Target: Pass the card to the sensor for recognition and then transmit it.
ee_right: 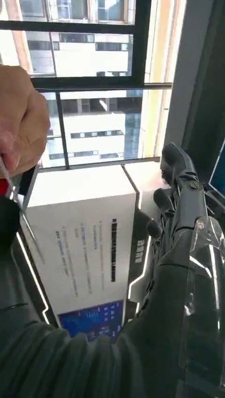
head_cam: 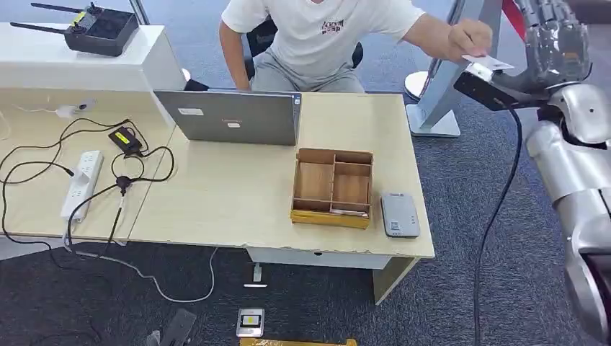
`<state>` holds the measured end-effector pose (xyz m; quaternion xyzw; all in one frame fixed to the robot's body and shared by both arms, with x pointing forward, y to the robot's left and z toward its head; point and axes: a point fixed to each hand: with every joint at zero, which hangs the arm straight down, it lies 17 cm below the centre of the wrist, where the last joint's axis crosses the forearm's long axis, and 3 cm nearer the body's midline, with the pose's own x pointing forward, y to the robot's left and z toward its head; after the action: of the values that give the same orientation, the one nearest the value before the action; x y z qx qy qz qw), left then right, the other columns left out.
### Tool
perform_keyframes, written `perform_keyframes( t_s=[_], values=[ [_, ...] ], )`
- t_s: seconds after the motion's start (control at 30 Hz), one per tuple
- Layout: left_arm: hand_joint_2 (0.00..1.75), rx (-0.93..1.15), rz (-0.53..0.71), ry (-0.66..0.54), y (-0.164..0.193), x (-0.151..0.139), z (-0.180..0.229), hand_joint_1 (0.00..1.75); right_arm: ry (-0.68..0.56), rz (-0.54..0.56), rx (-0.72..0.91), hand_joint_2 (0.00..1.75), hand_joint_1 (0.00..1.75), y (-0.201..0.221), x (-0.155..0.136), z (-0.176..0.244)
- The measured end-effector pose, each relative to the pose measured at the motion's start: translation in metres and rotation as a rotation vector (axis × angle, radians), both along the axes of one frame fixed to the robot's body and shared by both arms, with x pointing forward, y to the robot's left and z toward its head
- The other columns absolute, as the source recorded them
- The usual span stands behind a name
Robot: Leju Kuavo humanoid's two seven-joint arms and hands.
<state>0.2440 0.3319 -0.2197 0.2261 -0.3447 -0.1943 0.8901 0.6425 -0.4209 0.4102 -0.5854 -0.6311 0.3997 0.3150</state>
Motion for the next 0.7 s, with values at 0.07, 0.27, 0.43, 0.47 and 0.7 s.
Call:
perform_keyframes(
  t_s=[0.07, 0.27, 0.43, 0.47, 0.7],
  values=[
    [0.0, 0.0, 0.002, 0.0, 0.0, 0.0, 0.0, 0.0, 0.013, 0.002, 0.005, 1.75, 1.75, 0.001, 0.001, -0.004],
    [0.0, -0.002, 0.007, 0.001, 0.001, -0.002, -0.001, 0.0, 0.043, 0.008, 0.012, 1.75, 1.75, 0.005, 0.005, -0.011],
    [0.0, -0.003, 0.01, 0.003, 0.001, -0.004, -0.001, 0.0, 0.049, 0.014, 0.018, 1.75, 1.75, 0.009, 0.007, -0.01],
    [0.0, -0.003, 0.01, 0.003, 0.001, -0.004, -0.001, 0.0, 0.049, 0.017, 0.019, 1.75, 1.75, 0.01, 0.008, -0.009],
    [0.0, -0.002, 0.021, -0.008, 0.003, -0.003, 0.0, 0.0, 0.064, 0.033, 0.04, 1.75, 1.75, 0.016, 0.01, -0.012]
  ],
)
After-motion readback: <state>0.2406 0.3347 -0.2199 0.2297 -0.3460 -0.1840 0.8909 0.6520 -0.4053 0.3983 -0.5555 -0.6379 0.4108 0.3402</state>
